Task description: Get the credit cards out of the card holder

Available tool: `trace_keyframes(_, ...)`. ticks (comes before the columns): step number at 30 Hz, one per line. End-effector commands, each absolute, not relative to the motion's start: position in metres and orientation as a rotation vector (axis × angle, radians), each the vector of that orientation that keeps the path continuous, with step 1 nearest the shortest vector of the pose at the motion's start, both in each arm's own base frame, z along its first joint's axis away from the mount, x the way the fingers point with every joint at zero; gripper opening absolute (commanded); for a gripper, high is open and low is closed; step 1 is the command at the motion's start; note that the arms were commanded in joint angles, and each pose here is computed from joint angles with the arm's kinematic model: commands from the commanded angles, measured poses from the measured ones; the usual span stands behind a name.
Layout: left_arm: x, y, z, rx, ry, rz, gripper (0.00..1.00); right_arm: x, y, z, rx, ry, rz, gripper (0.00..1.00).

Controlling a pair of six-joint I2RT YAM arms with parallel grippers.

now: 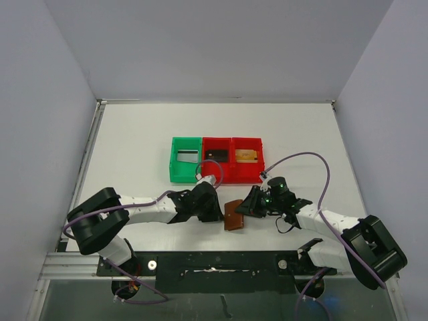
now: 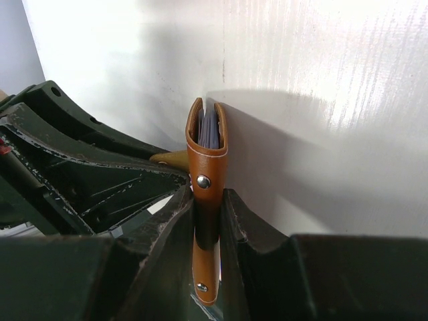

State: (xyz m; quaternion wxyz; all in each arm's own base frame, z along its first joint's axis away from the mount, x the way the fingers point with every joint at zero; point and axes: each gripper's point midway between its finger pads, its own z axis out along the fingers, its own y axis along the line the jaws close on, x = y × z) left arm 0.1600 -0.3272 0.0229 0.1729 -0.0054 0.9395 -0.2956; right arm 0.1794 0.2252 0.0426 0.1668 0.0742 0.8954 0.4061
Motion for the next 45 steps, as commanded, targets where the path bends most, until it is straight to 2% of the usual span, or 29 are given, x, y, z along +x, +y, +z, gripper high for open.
trace_keyframes(1, 0.173, -0.334, 0.033, -0.036, 2.617, -0.851, 0.16, 0.186, 0.228, 0.051, 0.205, 2.502, 1.185, 0.11)
trace_keyframes(3, 0.176, -0.333, 0.033, -0.043, 2.612, -0.825, 0.16, 0.186, 0.228, 0.051, 0.207, 2.502, 1.186, 0.11)
trace_keyframes(6, 0.181, -0.335, 0.037, -0.041, 2.594, -0.827, 0.24, 0.187, 0.229, 0.052, 0.204, 2.498, 1.188, 0.12)
trace_keyframes(11, 0.182, -0.342, 0.039, -0.032, 2.579, -0.889, 0.23, 0.186, 0.229, 0.051, 0.198, 2.504, 1.189, 0.12)
trace_keyframes(17, 0.181, -0.342, 0.037, -0.036, 2.58, -0.901, 0.1, 0.186, 0.229, 0.05, 0.201, 2.504, 1.192, 0.13)
trace_keyframes(20, 0.181, -0.341, 0.038, -0.034, 2.575, -0.902, 0.0, 0.186, 0.23, 0.05, 0.2, 2.504, 1.195, 0.15)
trace_keyframes(23, 0.183, -0.339, 0.042, -0.037, 2.565, -0.893, 0.0, 0.187, 0.229, 0.051, 0.198, 2.51, 1.187, 0.23)
trace_keyframes(28, 0.184, -0.331, 0.052, -0.046, 2.539, -0.871, 0.0, 0.194, 0.221, 0.053, 0.187, 2.535, 1.076, 0.5)
trace_keyframes(32, 0.184, -0.326, 0.061, -0.052, 2.519, -0.869, 0.0, 0.201, 0.206, 0.055, 0.197, 2.557, 0.917, 0.63)
trace_keyframes(36, 0.184, -0.325, 0.072, -0.05, 2.49, -0.893, 0.0, 0.204, 0.198, 0.057, 0.189, 2.564, 0.84, 0.65)
trace_keyframes(45, 0.187, -0.33, 0.093, -0.024, 2.442, -0.941, 0.0, 0.201, 0.23, 0.076, 0.091, 2.518, 1.015, 0.67)
